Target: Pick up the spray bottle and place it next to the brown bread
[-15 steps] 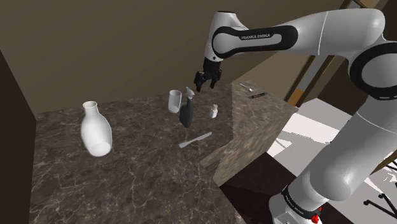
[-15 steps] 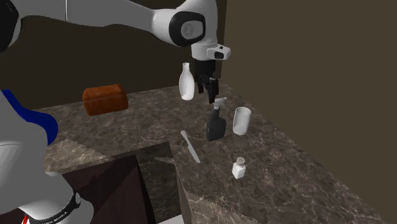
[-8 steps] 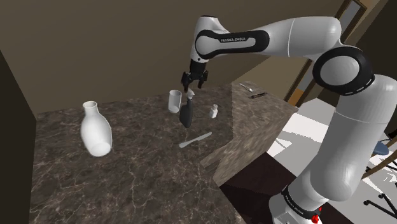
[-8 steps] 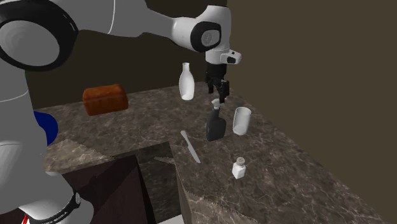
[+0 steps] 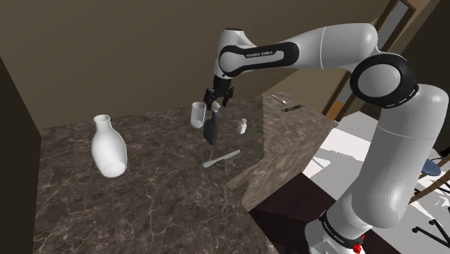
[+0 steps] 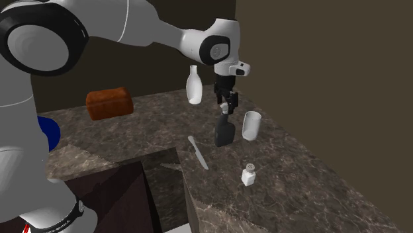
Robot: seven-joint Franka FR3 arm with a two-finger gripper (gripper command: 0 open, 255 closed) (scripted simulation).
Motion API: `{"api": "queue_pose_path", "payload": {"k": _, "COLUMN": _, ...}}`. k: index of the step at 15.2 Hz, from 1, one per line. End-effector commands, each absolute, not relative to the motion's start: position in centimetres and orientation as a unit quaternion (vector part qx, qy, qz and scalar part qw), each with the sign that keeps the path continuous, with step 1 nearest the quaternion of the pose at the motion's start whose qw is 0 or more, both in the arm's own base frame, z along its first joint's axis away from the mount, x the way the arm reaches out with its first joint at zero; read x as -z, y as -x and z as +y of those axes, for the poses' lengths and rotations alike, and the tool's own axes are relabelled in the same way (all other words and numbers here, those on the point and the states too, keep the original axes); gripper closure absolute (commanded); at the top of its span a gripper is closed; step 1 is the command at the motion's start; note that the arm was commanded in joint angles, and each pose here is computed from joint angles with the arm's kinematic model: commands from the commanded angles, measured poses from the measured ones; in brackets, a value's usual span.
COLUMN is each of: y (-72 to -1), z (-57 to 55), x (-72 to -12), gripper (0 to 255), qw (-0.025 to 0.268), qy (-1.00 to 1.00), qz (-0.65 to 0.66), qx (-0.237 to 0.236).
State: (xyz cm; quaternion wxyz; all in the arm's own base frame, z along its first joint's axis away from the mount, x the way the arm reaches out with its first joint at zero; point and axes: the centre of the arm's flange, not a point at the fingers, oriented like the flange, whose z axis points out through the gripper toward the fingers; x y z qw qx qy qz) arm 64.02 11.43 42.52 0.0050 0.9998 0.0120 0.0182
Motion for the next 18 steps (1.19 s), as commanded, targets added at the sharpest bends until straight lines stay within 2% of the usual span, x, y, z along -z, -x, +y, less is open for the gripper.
{"api": "queue_pose_path", "payload": {"k": 1, "y": -64.0, "z": 11.4, "x": -42.4, "gripper": 0, "qw": 0.005, "qy": -1.0, "qz": 0.012, "qx": -0.018}}
{"api": "queue_pose_path", "payload": {"k": 5, "y": -64.0, "z": 11.4, "x": -42.4, "gripper": 0, "qw": 0.005, "qy": -1.0, "qz": 0.012, "qx": -0.018}}
{"api": "queue_pose_path", "payload": {"k": 6, "y": -64.0, "z": 11.4, "x": -42.4, "gripper": 255, "qw": 0.005, "qy": -1.0, "qz": 0.012, "qx": -0.018}}
{"api": "queue_pose_path", "payload": {"k": 18, "y": -64.0, "z": 11.4, "x": -44.0, "gripper": 255, "qw": 0.005, "qy": -1.0, "qz": 0.012, "qx": -0.018}}
